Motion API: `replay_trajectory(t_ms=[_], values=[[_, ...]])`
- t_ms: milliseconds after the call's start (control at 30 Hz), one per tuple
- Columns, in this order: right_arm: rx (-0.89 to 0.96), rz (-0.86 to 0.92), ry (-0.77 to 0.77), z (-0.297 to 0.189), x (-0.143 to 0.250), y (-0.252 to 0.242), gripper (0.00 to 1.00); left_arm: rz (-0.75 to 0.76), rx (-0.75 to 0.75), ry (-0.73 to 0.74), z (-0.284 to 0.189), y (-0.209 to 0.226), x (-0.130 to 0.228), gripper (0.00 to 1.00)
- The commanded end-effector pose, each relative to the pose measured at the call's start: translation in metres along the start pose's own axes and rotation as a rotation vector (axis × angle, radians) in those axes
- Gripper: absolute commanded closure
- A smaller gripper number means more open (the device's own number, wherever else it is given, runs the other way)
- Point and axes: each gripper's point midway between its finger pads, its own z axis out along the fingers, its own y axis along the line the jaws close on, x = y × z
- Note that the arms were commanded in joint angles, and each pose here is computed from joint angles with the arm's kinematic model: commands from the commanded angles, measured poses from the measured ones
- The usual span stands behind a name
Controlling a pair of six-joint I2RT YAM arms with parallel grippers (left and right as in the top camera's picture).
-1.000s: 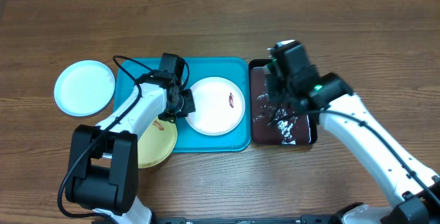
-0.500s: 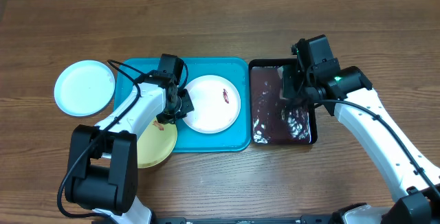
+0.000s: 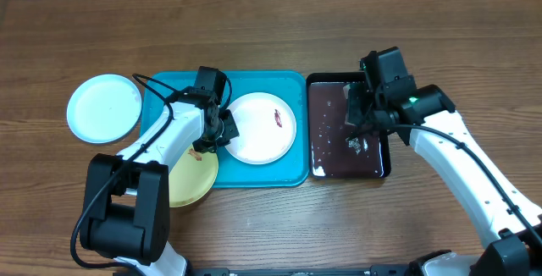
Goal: Clean dirty plates on tray and stack at the side
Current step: 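Keep wetting the sponge in the black tray with the right gripper, then carry the sponge with the right gripper over the pink-stained plate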
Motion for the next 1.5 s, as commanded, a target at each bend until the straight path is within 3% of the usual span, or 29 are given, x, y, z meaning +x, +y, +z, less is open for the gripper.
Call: replay_trajectory(t_ms=[0, 767, 1067, 1233, 1467], values=[[-0.03, -0.034, -0.109, -0.032, -0.023, 0.019, 0.96, -0.026, -0.057, 0.005, 0.007, 0.013, 0.002, 0.96], [0.014, -0.072, -0.001, -0.068, -0.022, 0.017, 0.96, -0.026, -0.056, 0.004, 0.007, 0.013, 0.002, 0.96], [0.082, -0.071, 0.17, -0.017, -0.003, 0.008, 0.96, -0.025, -0.056, 0.004, 0.007, 0.013, 0.002, 0.96], [0.029, -0.084, 0.238, -0.004, 0.003, 0.019, 0.96, -0.025, -0.056, 0.005, 0.007, 0.013, 0.003, 0.96], [-0.015, -0.095, 0.153, -0.044, -0.032, 0.038, 0.96, -0.025, -0.053, 0.001, 0.007, 0.012, 0.002, 0.96]])
